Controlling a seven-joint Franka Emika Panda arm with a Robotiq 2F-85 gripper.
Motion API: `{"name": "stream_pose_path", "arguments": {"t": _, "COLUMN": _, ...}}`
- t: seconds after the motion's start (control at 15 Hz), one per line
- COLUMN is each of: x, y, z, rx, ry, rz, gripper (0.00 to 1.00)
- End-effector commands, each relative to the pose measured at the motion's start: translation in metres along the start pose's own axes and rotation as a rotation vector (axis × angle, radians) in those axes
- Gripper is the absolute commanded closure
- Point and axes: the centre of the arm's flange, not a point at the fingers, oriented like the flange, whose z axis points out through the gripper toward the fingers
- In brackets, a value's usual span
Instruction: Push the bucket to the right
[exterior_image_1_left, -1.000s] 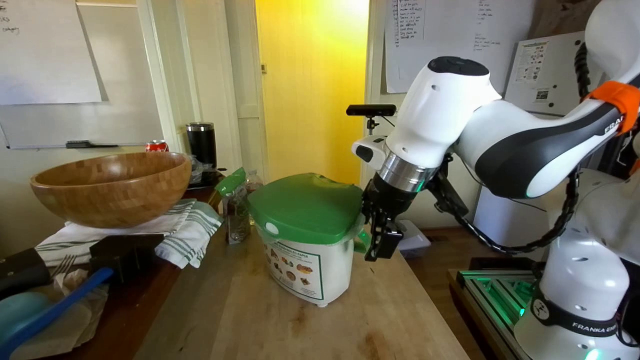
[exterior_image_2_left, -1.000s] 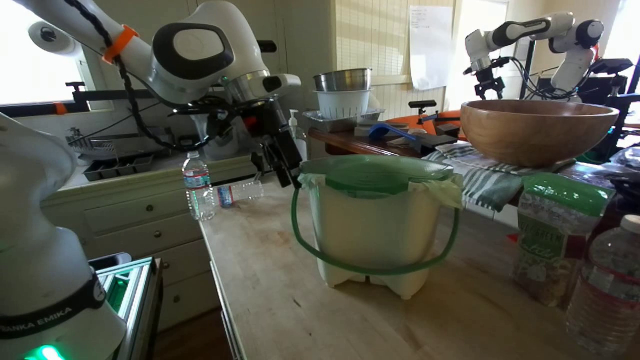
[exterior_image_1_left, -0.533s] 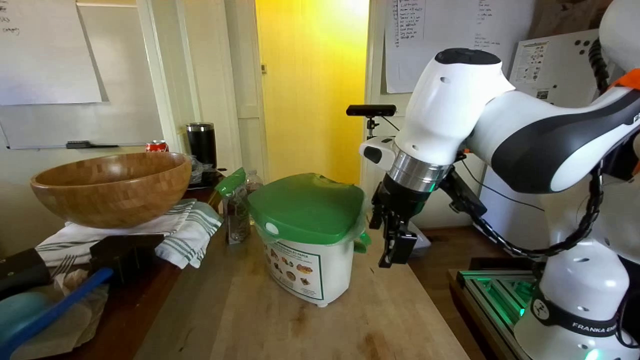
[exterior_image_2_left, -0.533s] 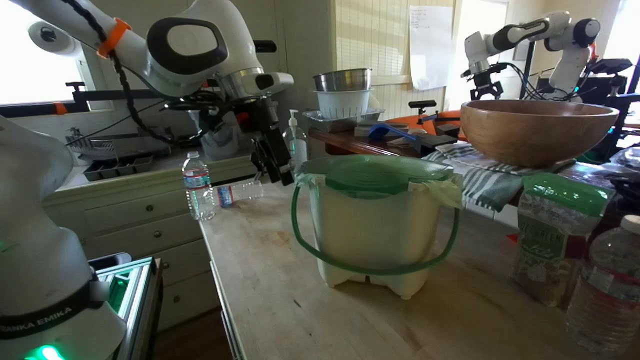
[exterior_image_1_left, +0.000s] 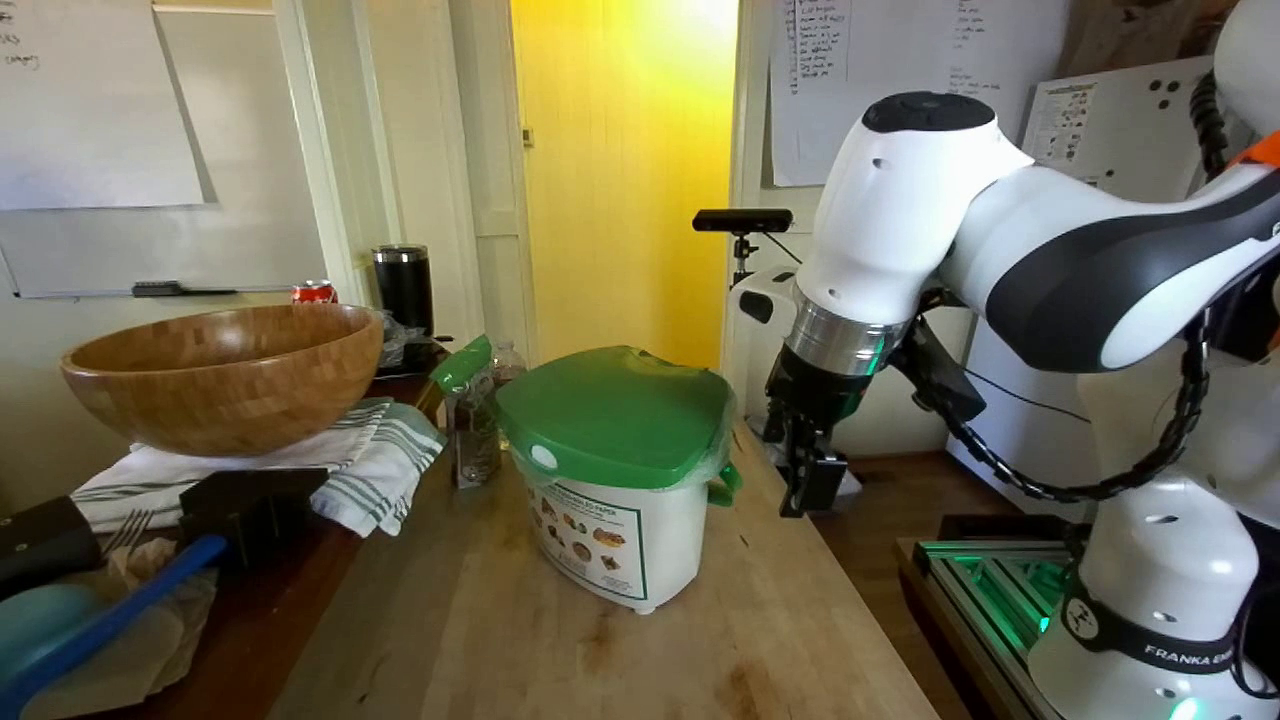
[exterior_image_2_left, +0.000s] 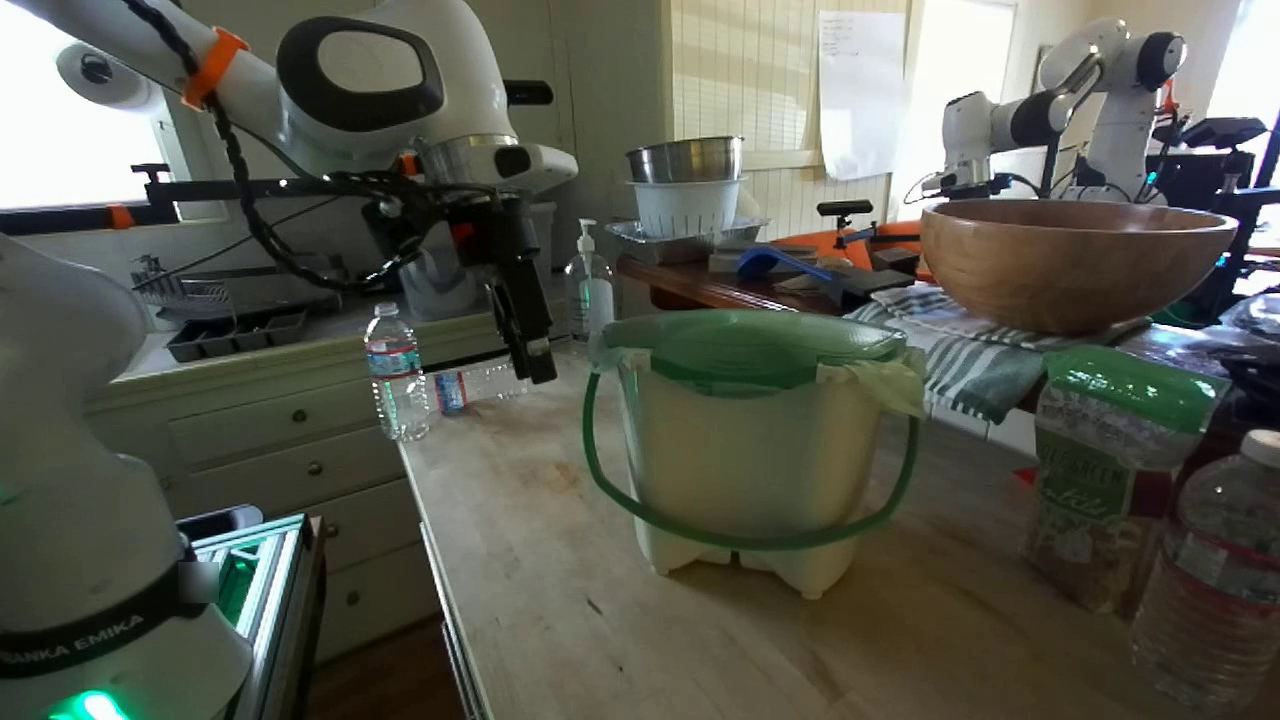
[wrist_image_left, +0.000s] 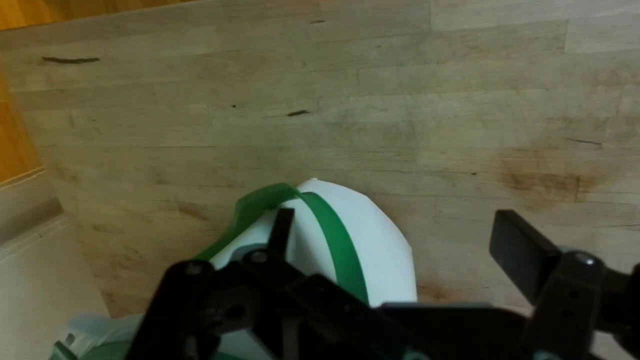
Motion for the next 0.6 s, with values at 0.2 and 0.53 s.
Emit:
{"name": "stream_pose_path", "arguments": {"t": 0.2, "x": -0.019, "y": 0.018, "z": 0.037, "rx": -0.031, "ry": 0.043, "rz": 0.021, "gripper": 0.05}}
{"name": "stream_pose_path", "arguments": {"t": 0.53, "x": -0.012, "y": 0.025, "z": 0.052, "rx": -0.024, "ry": 0.058, "rz": 0.016, "gripper": 0.47}}
